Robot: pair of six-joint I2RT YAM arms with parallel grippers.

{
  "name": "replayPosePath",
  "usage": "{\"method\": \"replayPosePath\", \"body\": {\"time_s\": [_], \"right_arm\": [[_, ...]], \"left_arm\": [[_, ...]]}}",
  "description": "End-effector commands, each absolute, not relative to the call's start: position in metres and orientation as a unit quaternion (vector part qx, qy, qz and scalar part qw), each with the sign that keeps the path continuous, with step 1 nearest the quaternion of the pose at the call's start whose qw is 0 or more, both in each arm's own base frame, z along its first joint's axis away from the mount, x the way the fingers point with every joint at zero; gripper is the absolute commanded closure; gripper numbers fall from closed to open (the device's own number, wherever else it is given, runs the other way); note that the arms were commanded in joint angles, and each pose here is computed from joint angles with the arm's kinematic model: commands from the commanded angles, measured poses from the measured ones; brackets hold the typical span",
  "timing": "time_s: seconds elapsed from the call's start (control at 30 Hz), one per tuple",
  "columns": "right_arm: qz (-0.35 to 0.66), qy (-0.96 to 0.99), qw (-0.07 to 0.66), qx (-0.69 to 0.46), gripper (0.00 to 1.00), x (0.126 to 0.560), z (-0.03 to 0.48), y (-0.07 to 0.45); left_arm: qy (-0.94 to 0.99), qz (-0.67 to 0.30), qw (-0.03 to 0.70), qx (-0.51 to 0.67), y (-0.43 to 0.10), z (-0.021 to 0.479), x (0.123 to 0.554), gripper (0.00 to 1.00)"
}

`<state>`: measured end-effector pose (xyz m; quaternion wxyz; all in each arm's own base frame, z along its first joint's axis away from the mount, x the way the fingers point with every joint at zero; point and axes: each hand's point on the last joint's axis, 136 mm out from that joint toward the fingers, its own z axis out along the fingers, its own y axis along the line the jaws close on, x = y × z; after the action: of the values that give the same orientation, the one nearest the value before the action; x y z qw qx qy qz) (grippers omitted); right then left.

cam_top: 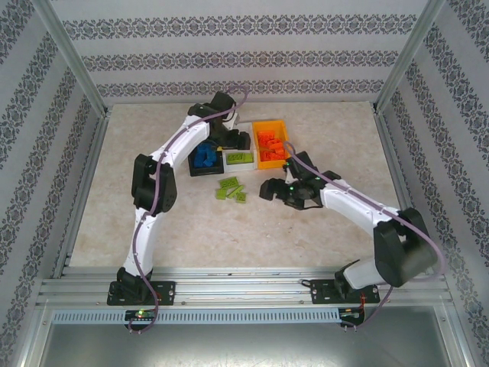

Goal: Sort the legos into containers by color

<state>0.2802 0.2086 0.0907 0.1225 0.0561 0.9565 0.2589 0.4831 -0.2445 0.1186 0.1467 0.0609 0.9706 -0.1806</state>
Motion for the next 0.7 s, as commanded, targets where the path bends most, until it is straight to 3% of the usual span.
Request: {"method": "replayPosePath", "body": {"time_s": [0.0,0.4,0.67], "right_arm": [[0.229,0.967,0.108,0.016,0.15,0.279,0.089,0.227],[0.146,0.987,0.041,-0.052,0.35,0.278,0.061,0.286],[0.120,0.991,0.019,-0.056,0.40,0.293,0.051,0.301]], "left_arm": [[0.971,-0.158,0.161,0.073,-0.225,0.142,0.466,0.16],[0.977,-0.138,0.154,0.050,-0.168,0.132,0.386,0.15],[0.979,-0.135,0.149,0.014,-0.128,0.124,0.354,0.14]]}}
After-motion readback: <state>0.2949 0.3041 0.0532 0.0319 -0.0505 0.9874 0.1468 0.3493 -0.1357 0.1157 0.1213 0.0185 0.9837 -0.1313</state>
